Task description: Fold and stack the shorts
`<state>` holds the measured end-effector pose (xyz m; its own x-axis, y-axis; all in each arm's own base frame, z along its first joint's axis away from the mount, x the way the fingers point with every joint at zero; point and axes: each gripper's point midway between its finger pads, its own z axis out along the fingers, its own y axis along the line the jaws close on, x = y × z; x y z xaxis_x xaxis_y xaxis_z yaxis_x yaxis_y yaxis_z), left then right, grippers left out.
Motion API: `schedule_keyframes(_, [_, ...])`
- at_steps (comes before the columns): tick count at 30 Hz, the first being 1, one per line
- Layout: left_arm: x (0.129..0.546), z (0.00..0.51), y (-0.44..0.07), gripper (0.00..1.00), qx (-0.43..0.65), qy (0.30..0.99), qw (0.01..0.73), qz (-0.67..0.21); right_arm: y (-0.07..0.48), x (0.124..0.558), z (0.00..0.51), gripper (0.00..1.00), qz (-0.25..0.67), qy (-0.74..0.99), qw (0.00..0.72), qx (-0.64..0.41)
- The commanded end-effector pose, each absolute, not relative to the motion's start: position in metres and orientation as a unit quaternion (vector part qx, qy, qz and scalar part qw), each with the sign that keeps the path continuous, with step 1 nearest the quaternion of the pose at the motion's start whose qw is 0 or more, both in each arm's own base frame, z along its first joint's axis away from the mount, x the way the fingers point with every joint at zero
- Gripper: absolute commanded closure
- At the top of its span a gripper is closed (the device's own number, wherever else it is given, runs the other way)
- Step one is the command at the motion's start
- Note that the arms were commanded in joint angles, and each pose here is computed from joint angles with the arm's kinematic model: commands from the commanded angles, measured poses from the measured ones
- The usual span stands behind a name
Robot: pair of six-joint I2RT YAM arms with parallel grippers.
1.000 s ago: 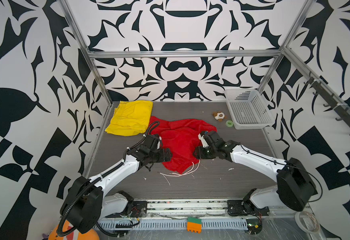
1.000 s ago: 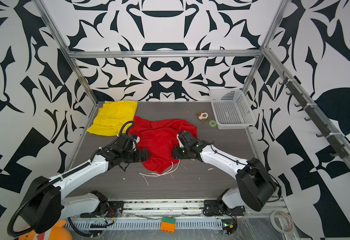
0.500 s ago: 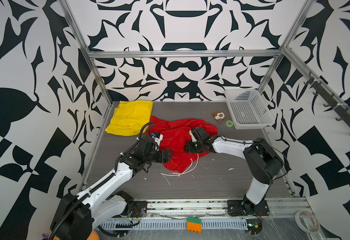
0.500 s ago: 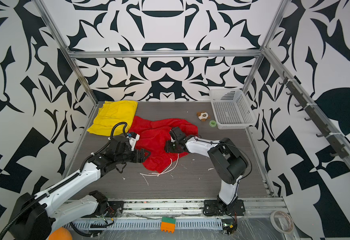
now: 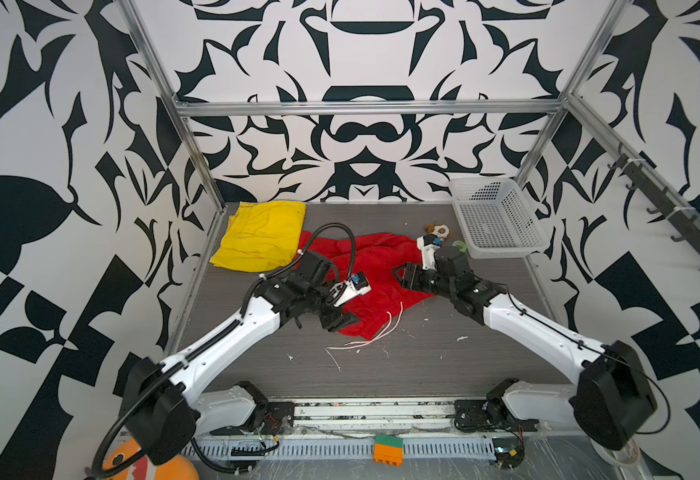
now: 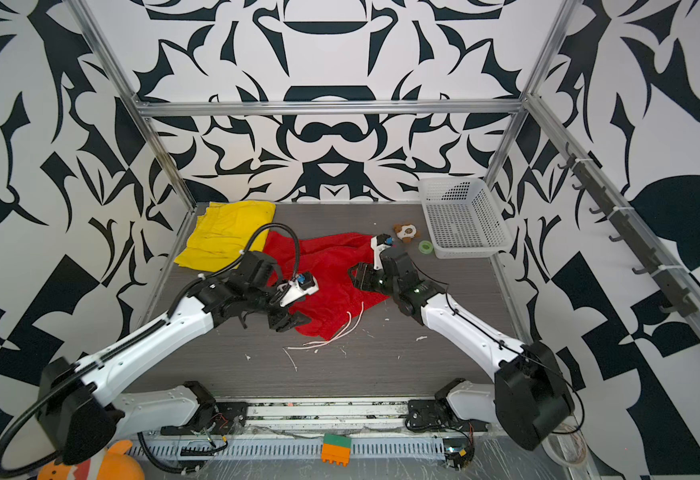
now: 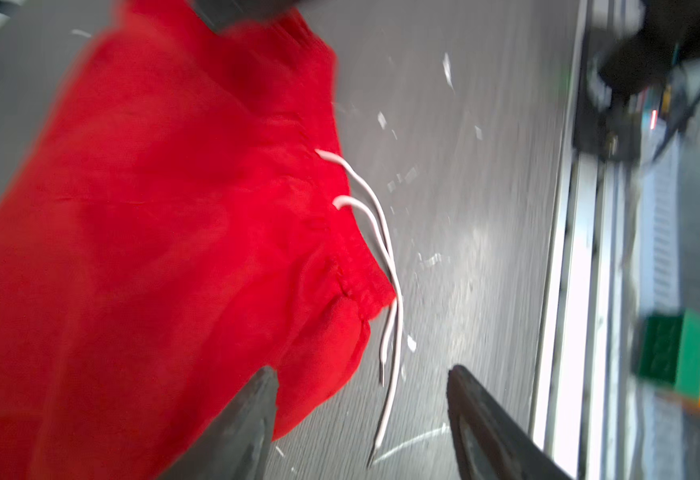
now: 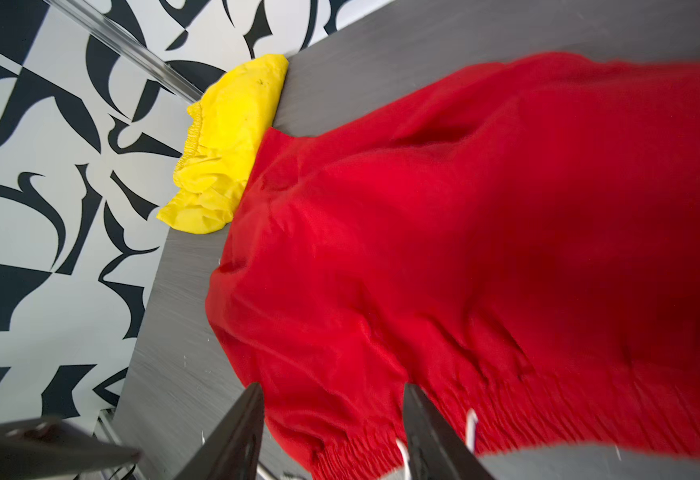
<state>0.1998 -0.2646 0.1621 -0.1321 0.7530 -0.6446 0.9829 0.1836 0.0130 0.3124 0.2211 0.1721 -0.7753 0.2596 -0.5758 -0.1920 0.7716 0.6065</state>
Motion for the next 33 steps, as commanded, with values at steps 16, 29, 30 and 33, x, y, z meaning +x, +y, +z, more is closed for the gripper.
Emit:
schedule_keyframes(16, [0.19, 0.053, -0.284, 0.32, 0.809, 0.554, 0.164, -0.105, 0.187, 0.279, 0.12, 0.42, 0.325, 0.894, 0.3, 0.071])
schedule_keyframes(29, [0.206, 0.009, -0.289, 0.55, 0.781, 0.604, 0.13, -0.09, 0.175, 0.276, 0.134, 0.43, 0.331, 0.88, 0.333, 0.076])
schedule_keyframes(30, [0.208, 0.014, -0.292, 0.58, 0.773, 0.612, 0.139, -0.093, 0.173, 0.276, 0.136, 0.43, 0.331, 0.879, 0.334, 0.077])
schedule_keyframes(33, [0.21, 0.033, -0.302, 0.68, 0.737, 0.644, 0.164, -0.123, 0.173, 0.274, 0.141, 0.43, 0.334, 0.88, 0.33, 0.07])
